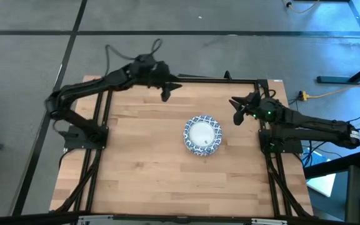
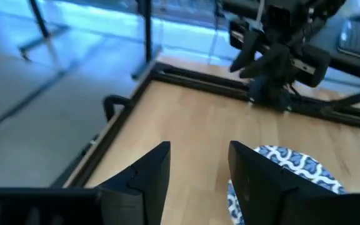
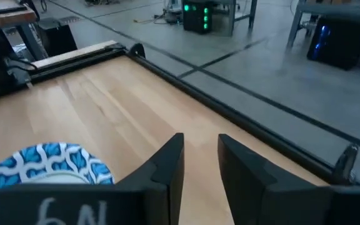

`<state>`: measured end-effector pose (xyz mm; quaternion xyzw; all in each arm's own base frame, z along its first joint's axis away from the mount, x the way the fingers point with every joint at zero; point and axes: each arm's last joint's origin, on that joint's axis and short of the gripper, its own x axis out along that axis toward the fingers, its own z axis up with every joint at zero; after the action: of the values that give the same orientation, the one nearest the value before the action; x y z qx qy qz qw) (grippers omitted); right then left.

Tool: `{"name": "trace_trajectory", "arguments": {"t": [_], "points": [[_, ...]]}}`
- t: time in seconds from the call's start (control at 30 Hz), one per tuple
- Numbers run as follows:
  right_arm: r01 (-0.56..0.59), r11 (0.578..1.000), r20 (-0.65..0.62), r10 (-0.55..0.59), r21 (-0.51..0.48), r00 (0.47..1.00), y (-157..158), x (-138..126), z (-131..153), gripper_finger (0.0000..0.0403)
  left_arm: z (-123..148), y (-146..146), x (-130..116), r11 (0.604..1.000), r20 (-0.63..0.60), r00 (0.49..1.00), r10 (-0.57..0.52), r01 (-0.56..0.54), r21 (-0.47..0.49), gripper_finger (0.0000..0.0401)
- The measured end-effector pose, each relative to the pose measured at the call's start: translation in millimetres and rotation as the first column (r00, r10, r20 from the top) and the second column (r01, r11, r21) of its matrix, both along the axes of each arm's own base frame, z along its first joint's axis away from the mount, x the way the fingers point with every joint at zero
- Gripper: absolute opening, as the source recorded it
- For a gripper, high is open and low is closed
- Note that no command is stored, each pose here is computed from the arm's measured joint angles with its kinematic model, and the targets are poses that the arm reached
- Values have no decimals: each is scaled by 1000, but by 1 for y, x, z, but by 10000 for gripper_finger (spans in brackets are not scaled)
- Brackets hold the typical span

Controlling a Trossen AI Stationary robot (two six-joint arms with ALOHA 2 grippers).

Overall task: Nest bowls inside each other
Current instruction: Return to Home Position

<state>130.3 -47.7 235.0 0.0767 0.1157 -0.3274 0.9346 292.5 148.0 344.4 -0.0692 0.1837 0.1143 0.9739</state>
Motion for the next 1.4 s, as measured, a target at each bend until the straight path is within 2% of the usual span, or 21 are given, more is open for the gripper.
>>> {"name": "trace_trajectory", "arguments": {"t": [0.13,0.3,0.6,0.7,0.83,0.97,1.17,1.4], "points": [[0,1000,49,1,-19,999,2,-9,-7,98,-14,-17,-36,996,77,994,77,-80,39,157],[2,999,144,4,-45,990,5,-17,-21,98,-39,-37,-79,984,70,983,170,-173,44,156],[-19,998,213,31,-60,976,7,-23,-28,98,-72,-64,-134,963,131,956,262,-268,27,157],[-19,998,207,31,-58,978,7,-23,-29,98,-85,-70,-147,955,154,946,287,-295,34,156],[41,998,199,-29,-57,980,6,-25,-30,98,-104,-75,-162,923,171,911,375,-384,26,156],[66,997,192,-58,-35,980,5,-25,-32,98,-122,-79,-171,913,189,894,406,-406,-37,155],[78,995,102,-83,55,991,6,-27,-45,98,-148,-83,-175,915,118,909,399,-387,-111,156],[74,990,67,-82,120,994,7,-29,-51,98,-170,-84,-178,892,55,902,429,-413,-181,156]]}}
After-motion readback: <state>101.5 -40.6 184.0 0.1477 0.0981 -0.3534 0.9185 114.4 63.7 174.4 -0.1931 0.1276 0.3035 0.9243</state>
